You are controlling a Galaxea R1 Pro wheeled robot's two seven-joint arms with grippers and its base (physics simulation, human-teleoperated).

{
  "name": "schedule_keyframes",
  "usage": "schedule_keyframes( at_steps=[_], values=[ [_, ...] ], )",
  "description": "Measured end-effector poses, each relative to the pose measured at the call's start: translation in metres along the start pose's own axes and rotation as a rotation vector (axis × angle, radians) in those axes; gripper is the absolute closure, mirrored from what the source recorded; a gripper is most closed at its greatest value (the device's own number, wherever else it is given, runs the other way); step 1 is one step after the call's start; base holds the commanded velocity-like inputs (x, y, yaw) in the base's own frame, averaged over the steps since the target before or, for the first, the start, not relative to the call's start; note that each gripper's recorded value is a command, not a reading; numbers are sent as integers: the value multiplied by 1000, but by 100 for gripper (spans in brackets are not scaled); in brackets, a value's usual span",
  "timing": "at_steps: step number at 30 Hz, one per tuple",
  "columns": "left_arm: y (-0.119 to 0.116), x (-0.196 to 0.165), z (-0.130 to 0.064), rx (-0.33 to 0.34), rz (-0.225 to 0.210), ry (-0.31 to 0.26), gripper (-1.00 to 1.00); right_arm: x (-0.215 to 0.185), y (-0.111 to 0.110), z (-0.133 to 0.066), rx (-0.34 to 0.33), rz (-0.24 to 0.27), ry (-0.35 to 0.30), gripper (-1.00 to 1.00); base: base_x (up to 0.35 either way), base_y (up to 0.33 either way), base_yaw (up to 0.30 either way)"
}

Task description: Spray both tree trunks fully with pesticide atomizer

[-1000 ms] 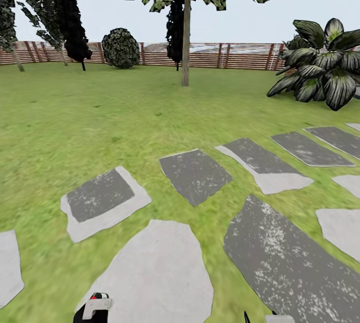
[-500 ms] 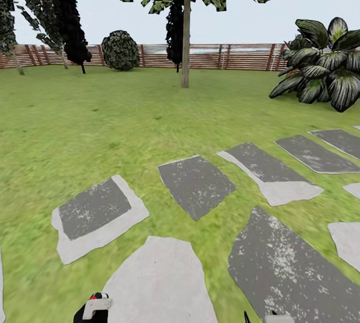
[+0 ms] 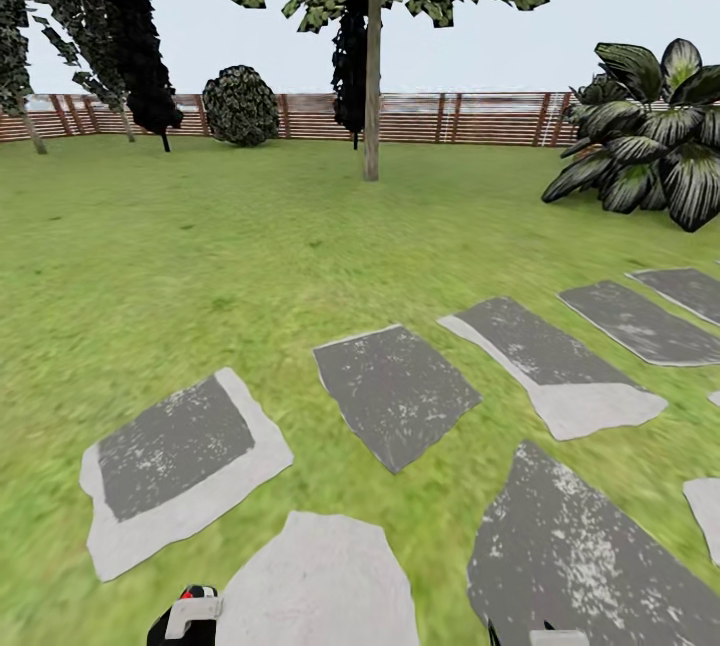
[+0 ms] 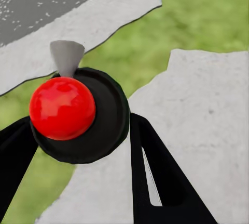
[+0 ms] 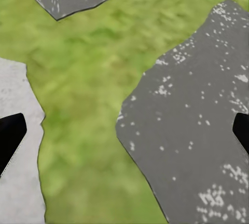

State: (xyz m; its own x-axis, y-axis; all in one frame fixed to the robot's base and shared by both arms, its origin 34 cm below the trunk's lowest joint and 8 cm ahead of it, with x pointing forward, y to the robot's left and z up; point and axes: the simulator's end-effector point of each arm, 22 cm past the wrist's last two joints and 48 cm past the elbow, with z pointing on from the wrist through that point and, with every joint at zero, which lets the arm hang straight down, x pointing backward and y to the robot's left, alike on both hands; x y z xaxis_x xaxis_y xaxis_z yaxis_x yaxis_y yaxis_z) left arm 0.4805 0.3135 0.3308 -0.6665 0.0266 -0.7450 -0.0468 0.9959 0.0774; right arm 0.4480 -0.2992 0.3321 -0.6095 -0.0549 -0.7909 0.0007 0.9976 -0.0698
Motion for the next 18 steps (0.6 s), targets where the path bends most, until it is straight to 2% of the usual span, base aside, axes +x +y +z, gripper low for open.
schedule_keyframes(
  at_steps=[18],
  values=[
    [0, 0, 0, 0, 0, 0, 100, 0, 0, 0, 0, 0, 0, -100, 339, 0, 0]
  ],
)
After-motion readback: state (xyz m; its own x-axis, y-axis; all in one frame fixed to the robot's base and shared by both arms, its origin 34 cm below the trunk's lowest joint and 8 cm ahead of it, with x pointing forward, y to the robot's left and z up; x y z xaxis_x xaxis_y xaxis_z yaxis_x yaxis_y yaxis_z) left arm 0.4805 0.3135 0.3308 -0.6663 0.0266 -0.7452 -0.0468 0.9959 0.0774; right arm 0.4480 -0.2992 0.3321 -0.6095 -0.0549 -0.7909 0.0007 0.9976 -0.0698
